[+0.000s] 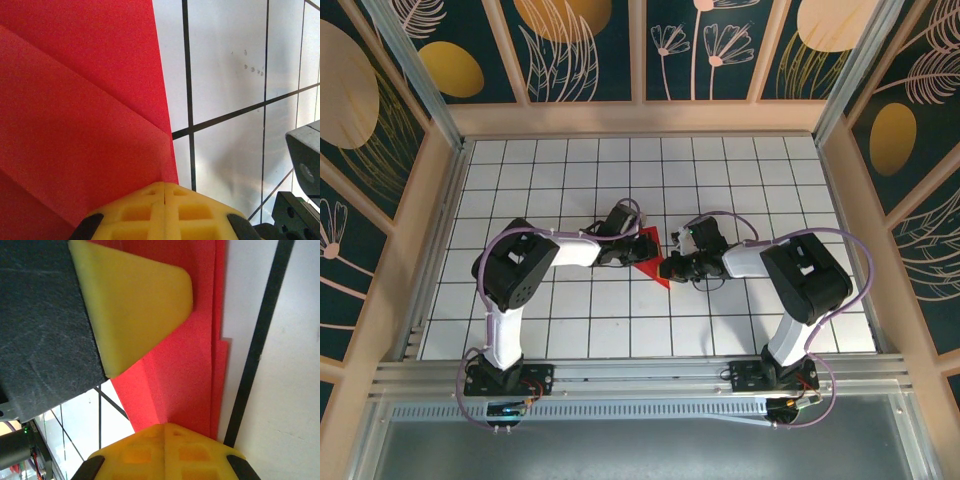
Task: Fold a paper plane with a square sheet of paper (fold left side to right side)
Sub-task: Fourth fold the wing at the center of the table.
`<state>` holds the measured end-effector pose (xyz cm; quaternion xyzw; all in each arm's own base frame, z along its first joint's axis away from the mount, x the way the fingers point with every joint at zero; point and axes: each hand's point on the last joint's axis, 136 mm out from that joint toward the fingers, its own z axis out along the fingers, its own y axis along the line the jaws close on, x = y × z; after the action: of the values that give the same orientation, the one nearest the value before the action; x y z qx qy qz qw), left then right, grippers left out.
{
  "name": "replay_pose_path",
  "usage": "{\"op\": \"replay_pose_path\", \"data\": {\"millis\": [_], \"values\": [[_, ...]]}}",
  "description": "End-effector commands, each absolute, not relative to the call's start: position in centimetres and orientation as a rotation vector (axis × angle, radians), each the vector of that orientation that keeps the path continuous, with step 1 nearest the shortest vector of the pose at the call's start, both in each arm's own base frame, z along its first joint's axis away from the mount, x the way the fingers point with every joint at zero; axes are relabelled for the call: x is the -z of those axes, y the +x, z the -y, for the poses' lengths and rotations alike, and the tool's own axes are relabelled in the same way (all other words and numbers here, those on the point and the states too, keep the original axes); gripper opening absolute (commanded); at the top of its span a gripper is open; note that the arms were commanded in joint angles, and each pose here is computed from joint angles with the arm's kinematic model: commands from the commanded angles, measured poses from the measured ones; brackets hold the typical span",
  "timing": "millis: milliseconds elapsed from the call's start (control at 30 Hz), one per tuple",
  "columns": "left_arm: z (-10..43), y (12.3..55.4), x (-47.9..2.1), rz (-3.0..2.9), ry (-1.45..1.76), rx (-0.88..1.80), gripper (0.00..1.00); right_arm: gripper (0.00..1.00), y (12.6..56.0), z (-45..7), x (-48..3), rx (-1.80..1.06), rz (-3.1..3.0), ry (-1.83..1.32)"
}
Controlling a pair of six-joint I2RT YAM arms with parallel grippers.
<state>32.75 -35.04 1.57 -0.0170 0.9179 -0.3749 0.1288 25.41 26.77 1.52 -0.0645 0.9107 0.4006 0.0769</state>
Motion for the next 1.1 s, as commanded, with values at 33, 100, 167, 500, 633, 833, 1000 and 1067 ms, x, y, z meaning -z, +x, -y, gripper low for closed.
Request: {"op": "replay_pose_path", "data": {"millis": [33,100,167,500,633,833,1000,1067], "values": [[34.2,33.5,0.1,-2.676,-0.072,1.009,0.0,0.0,21.3,-23.8,3.4,-0.974,-2.992,-0.148],[33.9,33.7,0.3,-2.675,-0.08,0.995,0.0,0.0,21.1,-23.7,3.5,-0.966,-2.999,-0.153],[33.5,34.0,0.5,-2.674,-0.091,0.987,0.0,0.0,21.0,-23.6,3.6,-0.958,-3.005,-0.158],[29.5,37.6,0.8,-2.641,-0.171,0.92,0.0,0.0,20.7,-23.5,3.8,-0.954,-3.017,-0.162],[28.0,39.2,1.5,-2.645,-0.193,0.873,0.0,0.0,20.6,-23.6,3.8,-0.955,-3.021,-0.167],[26.6,41.4,1.8,-2.639,-0.2,0.823,0.0,0.0,20.5,-23.6,3.8,-0.959,-3.023,-0.169],[25.3,43.1,1.7,-2.621,-0.226,0.799,0.0,0.0,20.5,-23.7,3.8,-0.959,-3.026,-0.166],[24.7,43.8,1.6,-2.614,-0.242,0.793,0.0,0.0,20.6,-23.7,3.8,-0.962,-3.022,-0.164]]}}
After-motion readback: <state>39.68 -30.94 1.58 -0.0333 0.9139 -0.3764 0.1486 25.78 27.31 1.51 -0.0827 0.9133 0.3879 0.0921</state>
